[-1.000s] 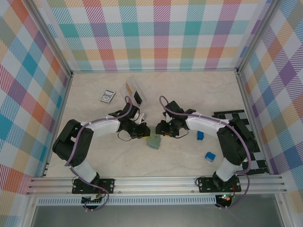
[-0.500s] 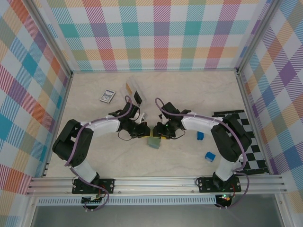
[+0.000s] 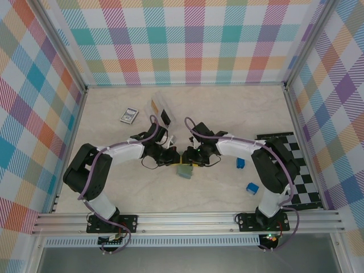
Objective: Take the credit cards out of the card holder
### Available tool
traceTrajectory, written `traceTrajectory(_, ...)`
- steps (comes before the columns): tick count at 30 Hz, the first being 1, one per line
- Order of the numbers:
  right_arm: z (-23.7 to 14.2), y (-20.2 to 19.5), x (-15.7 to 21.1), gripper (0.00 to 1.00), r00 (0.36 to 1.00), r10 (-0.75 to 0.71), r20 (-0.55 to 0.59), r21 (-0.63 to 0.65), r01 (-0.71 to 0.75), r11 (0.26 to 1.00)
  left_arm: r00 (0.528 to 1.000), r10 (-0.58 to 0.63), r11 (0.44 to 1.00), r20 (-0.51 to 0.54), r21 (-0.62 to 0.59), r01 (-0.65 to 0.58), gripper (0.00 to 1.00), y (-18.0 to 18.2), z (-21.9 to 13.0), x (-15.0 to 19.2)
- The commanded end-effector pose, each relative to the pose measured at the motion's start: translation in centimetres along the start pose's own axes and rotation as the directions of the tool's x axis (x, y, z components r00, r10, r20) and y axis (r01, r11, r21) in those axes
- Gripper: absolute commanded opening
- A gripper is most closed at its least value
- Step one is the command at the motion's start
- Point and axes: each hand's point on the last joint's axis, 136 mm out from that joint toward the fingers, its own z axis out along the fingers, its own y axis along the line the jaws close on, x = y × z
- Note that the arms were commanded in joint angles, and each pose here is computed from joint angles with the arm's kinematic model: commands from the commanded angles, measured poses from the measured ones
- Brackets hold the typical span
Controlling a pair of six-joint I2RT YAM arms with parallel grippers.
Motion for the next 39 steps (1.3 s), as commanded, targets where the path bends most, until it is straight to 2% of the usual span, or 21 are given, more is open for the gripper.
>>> traceTrajectory(1,0.2,-2.5,0.2,0.35,0.999,0.031,0.026,0.138,-0.034,0.99,1.0,0.013,1.0,0.026,0.019,-0.014,0.0,-1.3,-0.9,-0.4)
traceTrajectory(6,-0.9,-5.6,0.5,0.27,0.991,0.087,0.101,0.266,-0.111,0.958,0.998,-0.041,0.997,0.041,-0.056,0.043,0.0,0.1,-1.2,-0.2)
traceTrajectory(11,-2.6,-6.8,0.7,0.27,0.982,0.107,0.154,0.329,-0.153,0.932,0.995,-0.086,0.989,0.051,-0.119,0.092,0.0,1.0,-1.5,-0.2)
traceTrajectory(14,-3.0,-6.8,0.8,0.26,0.984,0.097,0.148,0.339,-0.143,0.93,0.992,-0.117,0.982,0.056,-0.139,0.124,0.0,1.5,-1.6,0.0)
traceTrajectory(17,-2.4,-6.1,0.9,0.24,0.992,0.079,0.103,0.315,-0.108,0.943,0.988,-0.139,0.98,0.06,-0.136,0.146,0.0,1.5,-1.6,0.1)
traceTrajectory(20,-2.0,-3.7,0.8,0.24,0.997,0.033,0.068,0.211,-0.047,0.976,0.989,-0.132,0.982,0.072,-0.129,0.141,0.0,1.1,-1.8,0.1)
traceTrajectory(24,-2.5,0.8,0.4,0.35,0.995,-0.065,0.076,-0.01,0.066,0.998,0.989,-0.121,0.986,0.08,-0.103,0.129,0.0,0.5,-2.1,0.1)
traceTrajectory(27,-2.1,2.7,0.7,0.37,0.996,-0.089,0.029,-0.097,0.091,0.991,0.99,-0.113,0.99,0.079,-0.081,0.119,0.0,0.0,-2.3,0.2)
traceTrajectory(32,-1.3,2.3,0.5,0.41,0.999,-0.046,0.015,-0.082,0.047,0.996,0.992,-0.104,0.992,0.078,-0.064,0.109,0.0,-0.5,-2.5,0.3)
traceTrajectory(39,-0.6,1.3,0.3,0.39,1.0,-0.016,0.001,-0.019,0.016,1.0,0.993,-0.103,0.994,0.064,-0.028,0.105,0.0,-1.5,-2.6,0.3)
